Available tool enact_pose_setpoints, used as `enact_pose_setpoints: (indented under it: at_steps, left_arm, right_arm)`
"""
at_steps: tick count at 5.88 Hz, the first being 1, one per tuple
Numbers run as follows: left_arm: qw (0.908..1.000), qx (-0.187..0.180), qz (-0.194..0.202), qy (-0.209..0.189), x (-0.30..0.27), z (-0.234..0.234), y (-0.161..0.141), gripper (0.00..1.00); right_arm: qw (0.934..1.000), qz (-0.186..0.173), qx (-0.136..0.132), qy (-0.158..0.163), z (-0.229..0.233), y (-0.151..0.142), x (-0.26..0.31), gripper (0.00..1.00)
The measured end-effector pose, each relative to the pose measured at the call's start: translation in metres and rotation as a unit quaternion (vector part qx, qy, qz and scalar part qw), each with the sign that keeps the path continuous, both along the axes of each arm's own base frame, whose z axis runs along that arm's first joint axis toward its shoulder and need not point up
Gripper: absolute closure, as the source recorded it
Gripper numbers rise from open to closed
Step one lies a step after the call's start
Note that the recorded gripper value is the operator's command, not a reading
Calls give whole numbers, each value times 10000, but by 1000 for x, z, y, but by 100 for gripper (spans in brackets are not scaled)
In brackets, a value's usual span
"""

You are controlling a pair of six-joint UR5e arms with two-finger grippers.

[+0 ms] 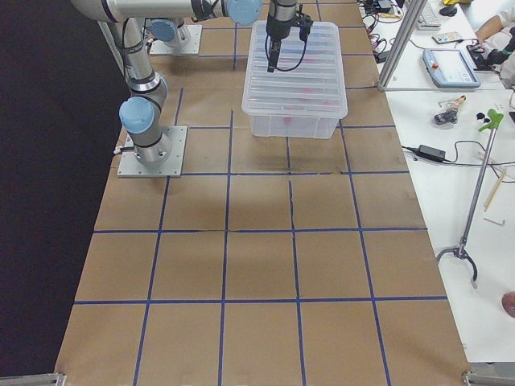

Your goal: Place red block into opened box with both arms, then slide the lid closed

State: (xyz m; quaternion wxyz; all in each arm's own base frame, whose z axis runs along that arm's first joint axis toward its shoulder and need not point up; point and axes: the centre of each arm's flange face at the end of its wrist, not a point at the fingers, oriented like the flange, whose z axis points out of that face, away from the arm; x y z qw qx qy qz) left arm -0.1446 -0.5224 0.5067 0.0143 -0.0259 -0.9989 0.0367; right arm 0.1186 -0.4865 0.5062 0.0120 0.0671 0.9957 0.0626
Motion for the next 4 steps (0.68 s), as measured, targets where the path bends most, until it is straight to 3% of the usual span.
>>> enact_pose_setpoints:
  at_steps: [4]
  left_arm:
    - [9999, 123, -42, -5, -1, -1, 4, 1]
  right_arm:
    - [9999, -93, -19, 108, 6, 7, 2, 0]
